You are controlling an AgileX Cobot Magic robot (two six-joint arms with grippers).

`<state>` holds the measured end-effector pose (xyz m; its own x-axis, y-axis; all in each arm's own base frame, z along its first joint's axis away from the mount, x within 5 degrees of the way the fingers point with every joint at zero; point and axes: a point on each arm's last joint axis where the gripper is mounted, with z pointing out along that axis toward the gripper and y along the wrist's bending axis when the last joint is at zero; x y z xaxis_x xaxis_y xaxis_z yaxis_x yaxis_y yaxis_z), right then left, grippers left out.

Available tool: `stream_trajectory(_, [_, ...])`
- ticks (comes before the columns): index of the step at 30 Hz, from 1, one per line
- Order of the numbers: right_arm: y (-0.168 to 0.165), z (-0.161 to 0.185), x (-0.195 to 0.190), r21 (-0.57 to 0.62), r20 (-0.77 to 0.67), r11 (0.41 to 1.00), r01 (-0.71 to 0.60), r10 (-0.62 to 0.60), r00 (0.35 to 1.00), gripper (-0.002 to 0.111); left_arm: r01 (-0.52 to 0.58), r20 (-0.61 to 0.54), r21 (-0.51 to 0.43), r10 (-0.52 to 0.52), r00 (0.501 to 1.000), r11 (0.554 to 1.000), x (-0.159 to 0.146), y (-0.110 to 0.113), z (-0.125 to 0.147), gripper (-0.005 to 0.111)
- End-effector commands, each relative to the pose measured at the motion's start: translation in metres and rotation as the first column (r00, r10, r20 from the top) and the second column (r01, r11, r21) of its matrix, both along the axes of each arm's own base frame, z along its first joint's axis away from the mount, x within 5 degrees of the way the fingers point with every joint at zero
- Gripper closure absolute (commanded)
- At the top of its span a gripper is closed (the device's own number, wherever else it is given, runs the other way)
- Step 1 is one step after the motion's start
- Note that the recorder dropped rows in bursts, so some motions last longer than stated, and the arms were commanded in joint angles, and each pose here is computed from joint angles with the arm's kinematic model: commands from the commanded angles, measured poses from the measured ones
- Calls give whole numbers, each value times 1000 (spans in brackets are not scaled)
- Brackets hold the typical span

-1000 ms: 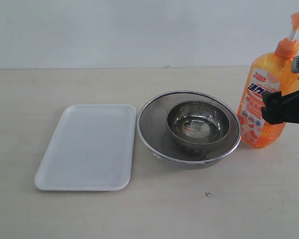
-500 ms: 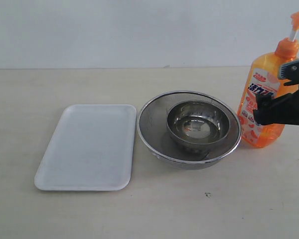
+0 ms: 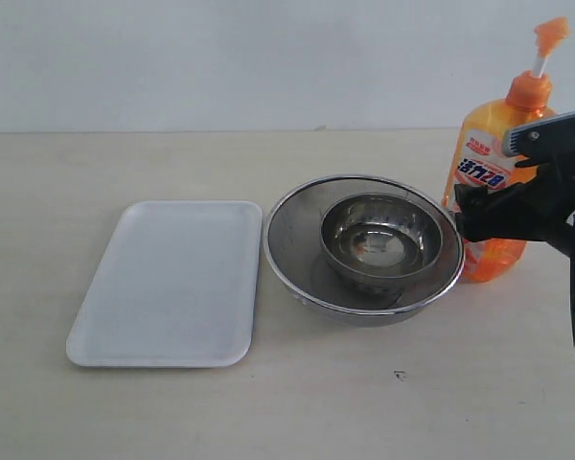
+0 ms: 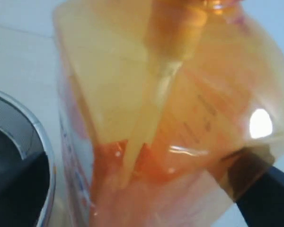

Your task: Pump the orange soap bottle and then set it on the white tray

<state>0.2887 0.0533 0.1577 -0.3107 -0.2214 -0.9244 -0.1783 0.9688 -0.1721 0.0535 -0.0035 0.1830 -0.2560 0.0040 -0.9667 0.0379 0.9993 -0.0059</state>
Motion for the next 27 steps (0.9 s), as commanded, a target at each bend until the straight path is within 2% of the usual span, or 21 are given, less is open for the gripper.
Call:
stream_trajectory(1, [1,1,2,21,4,1000,-7,7,1000,24,-5,7,-12,5,1000,1000,0,0,0,102])
stream_trajectory(9, [1,1,2,23,11,1000,-7,7,1000,79,-5,7,-12,5,1000,1000,0,0,0,102])
stream_trajectory(16, [-1,2,2,41,12,999,31,-32,999,106,-5,7,-12,5,1000,1000,0,0,0,102])
stream_trajectory(22, [-7,1,-1,67,-31,992,106,-104,994,108,-5,7,-12,5,1000,1000,0,0,0,102])
stream_trajectory(27, [-9,13,-13,30,-21,995,91,-90,996,108,-5,7,-12,5,1000,1000,0,0,0,102])
